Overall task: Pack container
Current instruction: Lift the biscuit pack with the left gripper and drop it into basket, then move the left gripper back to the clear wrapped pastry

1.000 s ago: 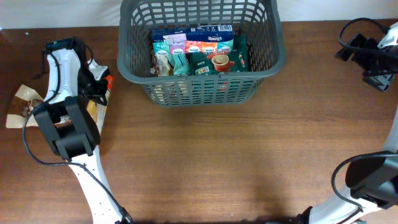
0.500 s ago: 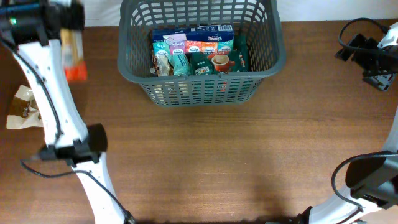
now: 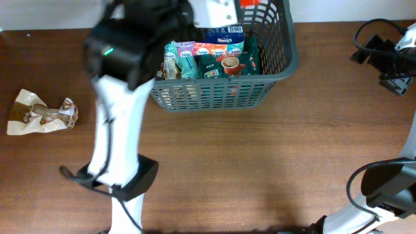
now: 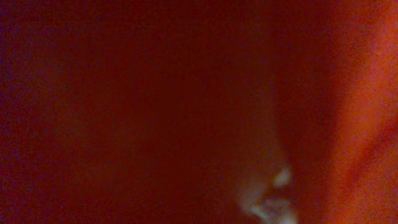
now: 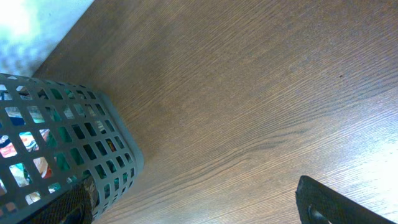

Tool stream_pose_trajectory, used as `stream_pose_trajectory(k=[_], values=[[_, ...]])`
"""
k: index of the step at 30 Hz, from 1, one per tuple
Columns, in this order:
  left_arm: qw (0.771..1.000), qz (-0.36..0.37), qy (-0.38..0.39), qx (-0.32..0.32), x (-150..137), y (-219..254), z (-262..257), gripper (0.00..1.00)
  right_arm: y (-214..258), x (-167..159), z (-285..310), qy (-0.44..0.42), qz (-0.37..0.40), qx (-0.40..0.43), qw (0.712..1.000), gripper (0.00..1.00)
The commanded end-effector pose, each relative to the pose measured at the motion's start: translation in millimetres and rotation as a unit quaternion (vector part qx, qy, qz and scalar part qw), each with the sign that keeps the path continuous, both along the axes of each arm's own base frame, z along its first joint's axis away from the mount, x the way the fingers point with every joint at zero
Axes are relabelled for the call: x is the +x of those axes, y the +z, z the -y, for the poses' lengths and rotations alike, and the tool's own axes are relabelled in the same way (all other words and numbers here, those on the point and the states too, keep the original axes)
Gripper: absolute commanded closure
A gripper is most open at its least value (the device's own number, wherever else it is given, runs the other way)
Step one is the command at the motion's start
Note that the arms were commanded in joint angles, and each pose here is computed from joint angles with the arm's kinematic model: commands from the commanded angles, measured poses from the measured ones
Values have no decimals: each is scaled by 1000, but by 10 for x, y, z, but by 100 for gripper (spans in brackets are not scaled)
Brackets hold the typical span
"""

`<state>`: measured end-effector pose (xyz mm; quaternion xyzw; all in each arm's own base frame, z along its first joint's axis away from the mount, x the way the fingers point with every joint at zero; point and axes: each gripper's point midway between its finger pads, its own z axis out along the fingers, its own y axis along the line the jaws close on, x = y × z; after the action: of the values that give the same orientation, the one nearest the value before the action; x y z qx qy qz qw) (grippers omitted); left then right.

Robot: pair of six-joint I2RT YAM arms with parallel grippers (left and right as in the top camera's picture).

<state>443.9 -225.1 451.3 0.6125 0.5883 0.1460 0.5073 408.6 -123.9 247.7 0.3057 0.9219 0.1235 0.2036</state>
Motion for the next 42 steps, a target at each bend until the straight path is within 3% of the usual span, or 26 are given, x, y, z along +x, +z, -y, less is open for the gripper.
stream_pose_trajectory(k=[1, 5, 9, 15, 18, 22, 23, 25, 28, 29, 33, 38, 42], values=[[994, -53, -2, 98, 385, -820, 138, 98, 28, -15, -10, -1, 4, 2, 1000, 1], [987, -107, 30, 118, 634, -1452, 224, 98, 28, -15, -10, -1, 4, 2, 1000, 1], [978, -151, 23, 143, 680, -1948, 349, 98, 28, -15, -10, -1, 4, 2, 1000, 1], [978, -152, 31, 138, 830, -2185, 446, 95, 28, -15, -10, -1, 4, 2, 1000, 1], [981, -132, 69, 127, 948, -2114, 394, 78, 28, -15, -10, -1, 4, 2, 1000, 1], [979, -103, 135, 112, 1022, -1869, 219, 40, 27, -16, -11, -1, 3, 2, 1000, 1], [979, -105, 160, 74, 994, -1711, 150, 25, 27, -16, -11, -1, 3, 2, 1000, 1], [975, -109, 188, 39, 886, -1464, -9, 15, 27, -16, -11, -1, 3, 2, 1000, 1], [973, -103, 203, 27, 717, -1148, -257, 8, 28, -15, -10, -1, 4, 2, 1000, 1], [971, -86, 223, 3, 572, -801, -519, 7, 28, -15, -10, -1, 4, 2, 1000, 1], [963, -48, 263, -28, 357, -275, -1056, 7, 27, -16, -11, -1, 3, 2, 1000, 1], [922, -29, 378, -82, 51, 97, -2031, 8, 27, -16, -10, -1, 3, 2, 1000, 1], [851, -103, 495, -144, -204, -212, -2738, 11, 28, -15, -10, -1, 4, 2, 1000, 1]])
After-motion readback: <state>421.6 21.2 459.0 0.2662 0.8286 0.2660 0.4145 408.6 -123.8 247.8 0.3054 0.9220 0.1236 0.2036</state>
